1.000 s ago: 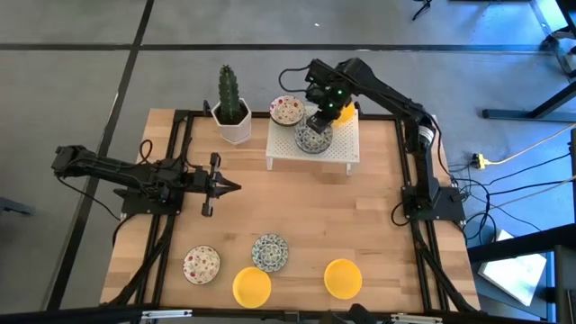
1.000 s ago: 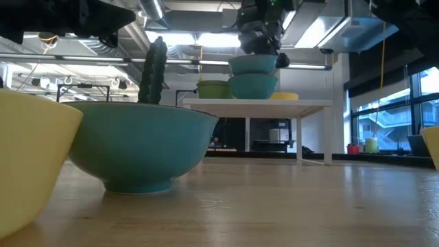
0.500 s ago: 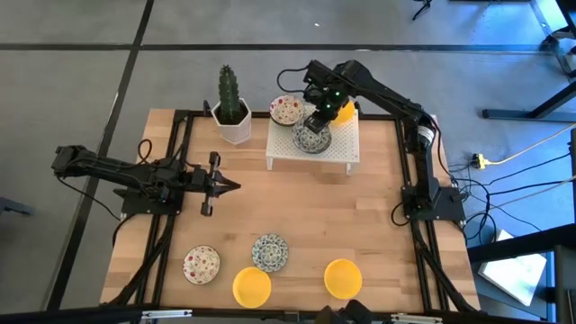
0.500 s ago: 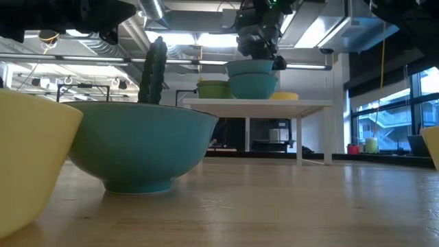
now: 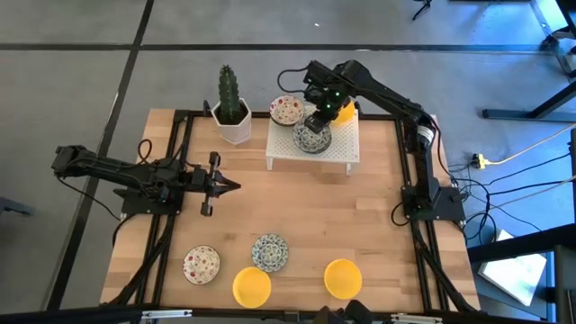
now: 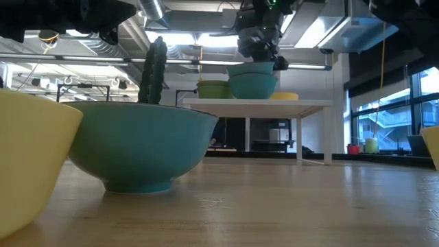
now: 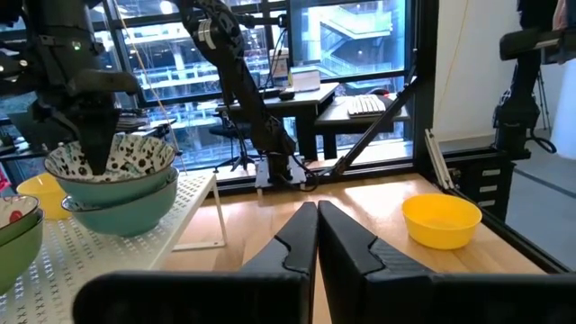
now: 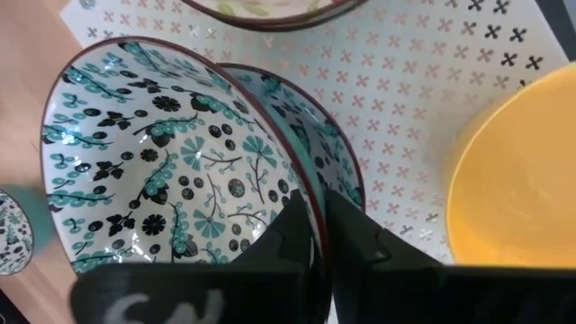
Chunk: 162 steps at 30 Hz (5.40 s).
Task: Pick & Place Mini bowls
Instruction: Stack the right green patterned bowl on the green patterned bowl on the shelf, then stack the right yellow bowl on the yellow bowl on the shelf
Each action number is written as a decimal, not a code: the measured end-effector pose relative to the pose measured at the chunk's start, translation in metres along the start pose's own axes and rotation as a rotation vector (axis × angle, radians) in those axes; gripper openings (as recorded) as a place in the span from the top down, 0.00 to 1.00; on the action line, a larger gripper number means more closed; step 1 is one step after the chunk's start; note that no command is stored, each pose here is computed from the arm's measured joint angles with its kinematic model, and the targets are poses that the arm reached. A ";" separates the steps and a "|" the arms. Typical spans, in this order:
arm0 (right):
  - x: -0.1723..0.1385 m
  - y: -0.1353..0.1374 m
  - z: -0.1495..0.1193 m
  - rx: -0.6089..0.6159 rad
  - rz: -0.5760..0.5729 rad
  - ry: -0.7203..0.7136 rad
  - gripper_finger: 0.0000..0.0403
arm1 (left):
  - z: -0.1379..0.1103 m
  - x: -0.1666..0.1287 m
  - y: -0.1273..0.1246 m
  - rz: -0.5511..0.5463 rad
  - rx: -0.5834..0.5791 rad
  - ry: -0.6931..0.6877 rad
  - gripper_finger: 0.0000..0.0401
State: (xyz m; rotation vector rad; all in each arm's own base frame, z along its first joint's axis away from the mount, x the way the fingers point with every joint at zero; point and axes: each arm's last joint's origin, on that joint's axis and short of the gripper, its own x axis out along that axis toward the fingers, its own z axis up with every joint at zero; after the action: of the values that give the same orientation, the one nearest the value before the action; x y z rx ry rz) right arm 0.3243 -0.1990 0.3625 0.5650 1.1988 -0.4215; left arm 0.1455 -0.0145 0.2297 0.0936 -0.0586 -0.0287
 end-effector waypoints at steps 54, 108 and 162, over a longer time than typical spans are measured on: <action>0.003 -0.001 -0.002 0.038 -0.004 0.044 0.94 | 0.000 0.000 0.000 0.001 -0.008 -0.003 0.99; -0.004 0.001 0.003 -0.044 -0.032 -0.034 0.72 | 0.000 0.000 0.001 0.027 -0.053 -0.002 0.99; -0.010 0.141 -0.019 -0.392 -0.475 -0.372 1.00 | 0.001 0.000 0.001 0.019 -0.049 -0.006 0.99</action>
State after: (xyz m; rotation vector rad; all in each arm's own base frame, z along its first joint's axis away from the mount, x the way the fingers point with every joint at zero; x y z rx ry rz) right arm 0.3895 -0.0761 0.3932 -0.1433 1.0098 -0.6414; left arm 0.1455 -0.0139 0.2303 0.0442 -0.0649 -0.0115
